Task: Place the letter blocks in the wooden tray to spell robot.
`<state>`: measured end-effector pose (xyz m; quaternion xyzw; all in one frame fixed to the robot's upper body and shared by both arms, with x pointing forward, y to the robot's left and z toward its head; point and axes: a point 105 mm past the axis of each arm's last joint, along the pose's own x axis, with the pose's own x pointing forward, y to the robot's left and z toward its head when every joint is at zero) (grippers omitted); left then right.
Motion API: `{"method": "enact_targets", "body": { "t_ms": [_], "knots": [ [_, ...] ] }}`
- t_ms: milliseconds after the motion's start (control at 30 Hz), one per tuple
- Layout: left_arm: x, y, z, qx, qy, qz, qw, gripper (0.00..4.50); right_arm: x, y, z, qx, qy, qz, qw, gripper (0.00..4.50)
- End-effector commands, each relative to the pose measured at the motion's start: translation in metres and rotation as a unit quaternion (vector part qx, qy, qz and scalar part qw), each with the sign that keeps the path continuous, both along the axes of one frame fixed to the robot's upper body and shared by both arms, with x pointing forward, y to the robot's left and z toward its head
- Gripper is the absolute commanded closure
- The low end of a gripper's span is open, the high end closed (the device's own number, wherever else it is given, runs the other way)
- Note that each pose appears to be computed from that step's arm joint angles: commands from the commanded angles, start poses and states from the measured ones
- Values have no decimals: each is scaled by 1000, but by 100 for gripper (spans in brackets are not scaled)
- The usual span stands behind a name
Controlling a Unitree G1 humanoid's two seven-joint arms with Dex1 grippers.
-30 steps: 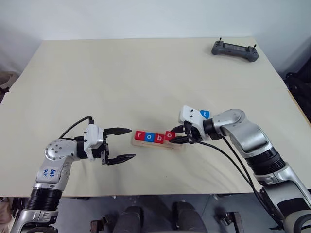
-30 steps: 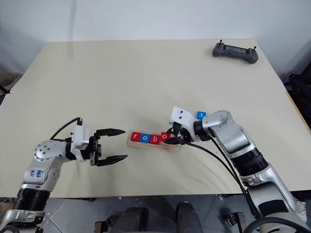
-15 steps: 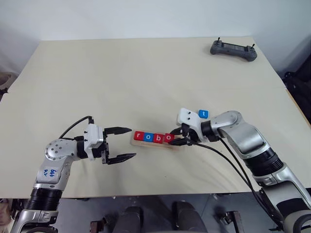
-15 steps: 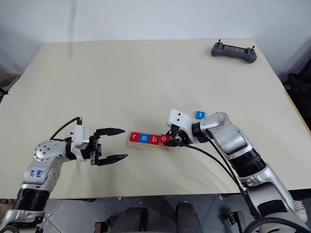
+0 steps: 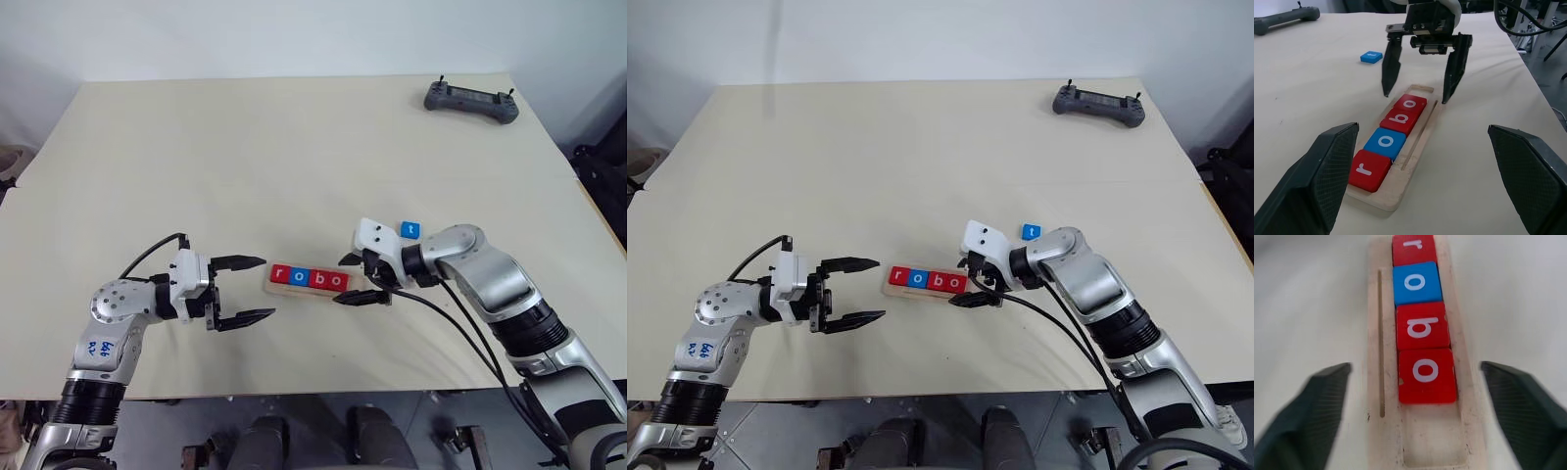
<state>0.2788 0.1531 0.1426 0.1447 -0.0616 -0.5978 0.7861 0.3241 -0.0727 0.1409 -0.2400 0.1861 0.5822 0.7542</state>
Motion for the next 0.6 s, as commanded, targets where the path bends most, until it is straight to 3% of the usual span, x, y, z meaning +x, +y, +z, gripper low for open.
{"method": "enact_targets", "body": {
  "t_ms": [33, 133, 233, 400, 533, 600],
  "knots": [
    [-1, 1, 9, -2, -17, 1, 1000, 0, -4, -1, 21, 25, -31, 13, 999, 5],
    [-1, 1, 9, -2, -17, 0, 1000, 0, -8, -3, 23, 27, -31, 16, 999, 5],
    [0, 0, 9, -2, -18, 0, 1000, 0, -7, -17, 23, 27, -32, 0, 999, 63],
    [-1, 2, 8, -1, -17, 2, 1000, 0, -9, -50, 33, 49, -53, -40, 997, 235],
    [-1, 3, 8, 1, -17, 3, 1000, 0, -11, -87, 35, 71, -71, -121, 988, 235],
    [0, 3, 7, 0, -16, 3, 1000, 0, -13, -104, 35, 84, -79, -163, 980, 194]
  ]
}}
